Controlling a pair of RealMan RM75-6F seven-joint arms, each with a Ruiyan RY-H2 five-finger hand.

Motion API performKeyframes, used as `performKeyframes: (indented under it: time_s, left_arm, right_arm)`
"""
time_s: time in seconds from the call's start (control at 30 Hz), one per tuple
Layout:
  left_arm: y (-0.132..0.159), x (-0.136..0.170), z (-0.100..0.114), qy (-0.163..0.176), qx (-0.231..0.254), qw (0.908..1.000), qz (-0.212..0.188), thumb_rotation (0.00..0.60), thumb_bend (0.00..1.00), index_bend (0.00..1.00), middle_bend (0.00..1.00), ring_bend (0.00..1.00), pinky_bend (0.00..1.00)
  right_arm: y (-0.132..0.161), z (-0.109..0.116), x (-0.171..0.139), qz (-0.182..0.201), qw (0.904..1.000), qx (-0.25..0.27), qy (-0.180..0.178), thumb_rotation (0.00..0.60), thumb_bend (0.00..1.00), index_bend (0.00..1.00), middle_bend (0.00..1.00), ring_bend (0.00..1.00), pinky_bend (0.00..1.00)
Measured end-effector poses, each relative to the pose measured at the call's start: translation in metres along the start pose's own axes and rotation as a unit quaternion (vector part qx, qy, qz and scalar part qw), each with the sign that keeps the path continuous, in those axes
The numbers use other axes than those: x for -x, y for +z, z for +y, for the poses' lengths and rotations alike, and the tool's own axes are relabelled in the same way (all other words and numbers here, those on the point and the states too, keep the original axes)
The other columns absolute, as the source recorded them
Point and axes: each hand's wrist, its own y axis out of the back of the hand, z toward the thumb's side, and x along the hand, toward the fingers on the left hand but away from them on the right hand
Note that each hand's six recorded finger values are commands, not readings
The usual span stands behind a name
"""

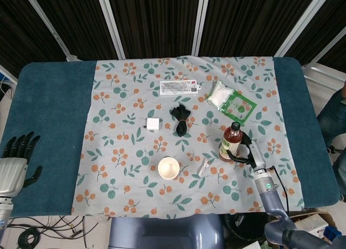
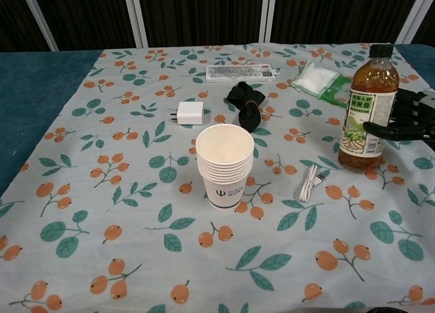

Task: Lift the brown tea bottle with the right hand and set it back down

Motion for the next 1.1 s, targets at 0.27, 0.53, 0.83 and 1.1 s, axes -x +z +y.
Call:
performKeyframes:
  time_s: [0.27,0.53,0.83,1.1]
  left_arm:
    - [0.000,0.000,0.000,-0.002,0.001,1.0000,0.002,0.600,0.38,0.00,0.00,0.00,0.00]
    - [0.001,0.001,0.000,-0.003,0.002,1.0000,0.000,0.600,0.38,0.00,0.00,0.00,0.00]
    - [0.001,0.001,0.000,-0.002,0.002,1.0000,0.000,0.600,0.38,0.00,0.00,0.00,0.00]
    - [0.001,0.001,0.001,-0.002,0.003,1.0000,0.000,0.600,0.38,0.00,0.00,0.00,0.00]
  right_arm:
    - [0.023,0.003,0.005,0.033,0.9994,0.013,0.001,0.600,0.38,0.43,0.42,0.44,0.42]
    - [0.079,0.019,0.012,0.086,0.9963,0.007,0.006,0.600,0.38,0.48,0.45,0.45,0.46]
    - [0.126,0.040,0.017,0.119,0.9737,-0.194,0.002,0.600,0.34,0.49,0.42,0.45,0.45]
    - [0.152,0.045,0.019,0.138,0.8652,-0.480,-0.044,0.600,0.34,0.49,0.42,0.44,0.45]
